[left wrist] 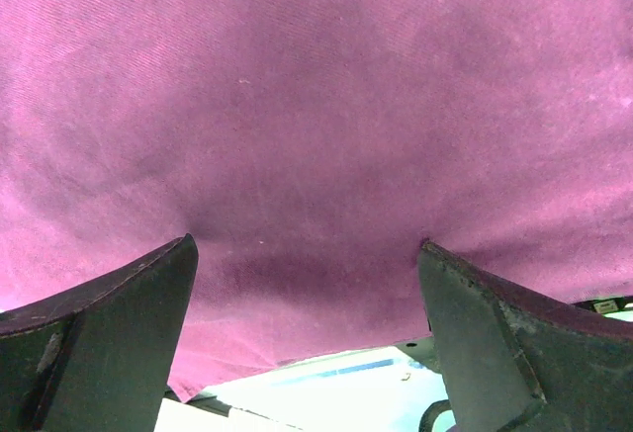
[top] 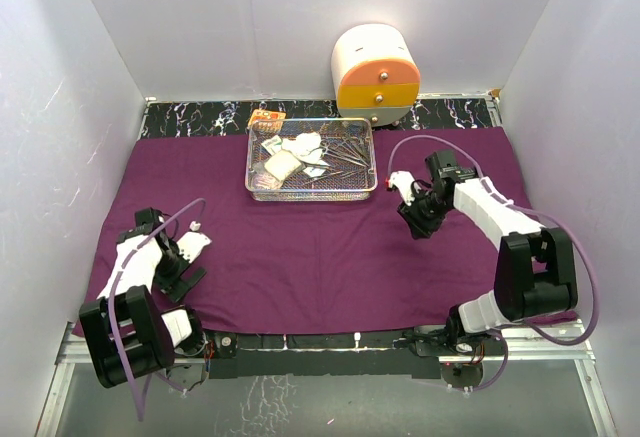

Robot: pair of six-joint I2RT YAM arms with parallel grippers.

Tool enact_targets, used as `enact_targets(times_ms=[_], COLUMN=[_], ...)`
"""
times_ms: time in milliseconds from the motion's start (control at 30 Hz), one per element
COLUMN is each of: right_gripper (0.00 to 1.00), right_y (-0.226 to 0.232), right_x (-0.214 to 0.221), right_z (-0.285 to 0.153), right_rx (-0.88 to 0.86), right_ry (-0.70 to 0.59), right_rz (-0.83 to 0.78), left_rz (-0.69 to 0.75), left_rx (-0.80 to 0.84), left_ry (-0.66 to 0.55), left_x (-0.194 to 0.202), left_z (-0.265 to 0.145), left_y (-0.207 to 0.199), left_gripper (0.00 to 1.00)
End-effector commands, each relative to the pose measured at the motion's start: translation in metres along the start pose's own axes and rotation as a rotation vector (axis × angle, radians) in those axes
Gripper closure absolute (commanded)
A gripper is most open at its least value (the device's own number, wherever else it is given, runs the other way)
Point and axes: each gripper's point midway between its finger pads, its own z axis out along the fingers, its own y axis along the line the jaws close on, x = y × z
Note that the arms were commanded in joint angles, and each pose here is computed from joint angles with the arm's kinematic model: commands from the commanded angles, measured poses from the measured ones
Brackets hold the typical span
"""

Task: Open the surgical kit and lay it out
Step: Smooth out the surgical kit at the center of the board.

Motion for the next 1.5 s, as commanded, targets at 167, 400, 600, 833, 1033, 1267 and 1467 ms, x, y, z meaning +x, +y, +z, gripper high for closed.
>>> enact_targets(times_ms=[167,400,600,833,1033,1267,1467], right_gripper=[0.68,0.66,0.63,0.62,0.61,0.6,0.6], right_y=[-0.017,-0.029,-0.055,-0.085,-0.096,-0.086,-0.065], right_x=[0.002,0.004,0.008,0.042,0.085,0.142,0.176], right_z=[0.002,0.0,-0.006,-0.015,-0.026,-0.035,-0.033], right_rx=[0.031,0.077,0.152,0.22,0.267,0.25,0.212], right_ry=[0.031,0.047,0.036,0.077,0.145,0.237,0.303], right_rz=[0.03,0.06,0.149,0.267,0.329,0.388,0.423], left_rz=[0.124,0.155,0.182,0.216,0.25,0.25,0.176], left_rx=[0.074,0.096,0.079,0.102,0.133,0.11,0.106], left_ry=[0.056,0.033,0.113,0.22,0.273,0.225,0.086], left_x=[0.009,0.001,0.016,0.04,0.055,0.042,0.007], left_z=[-0.007,-0.029,-0.015,0.0,0.001,-0.012,-0.032], left_y=[-0.006,-0.001,0.003,-0.008,-0.019,-0.008,0.006], left_gripper=[0.07,0.07,0.07,0.07,0.07,0.07,0.07])
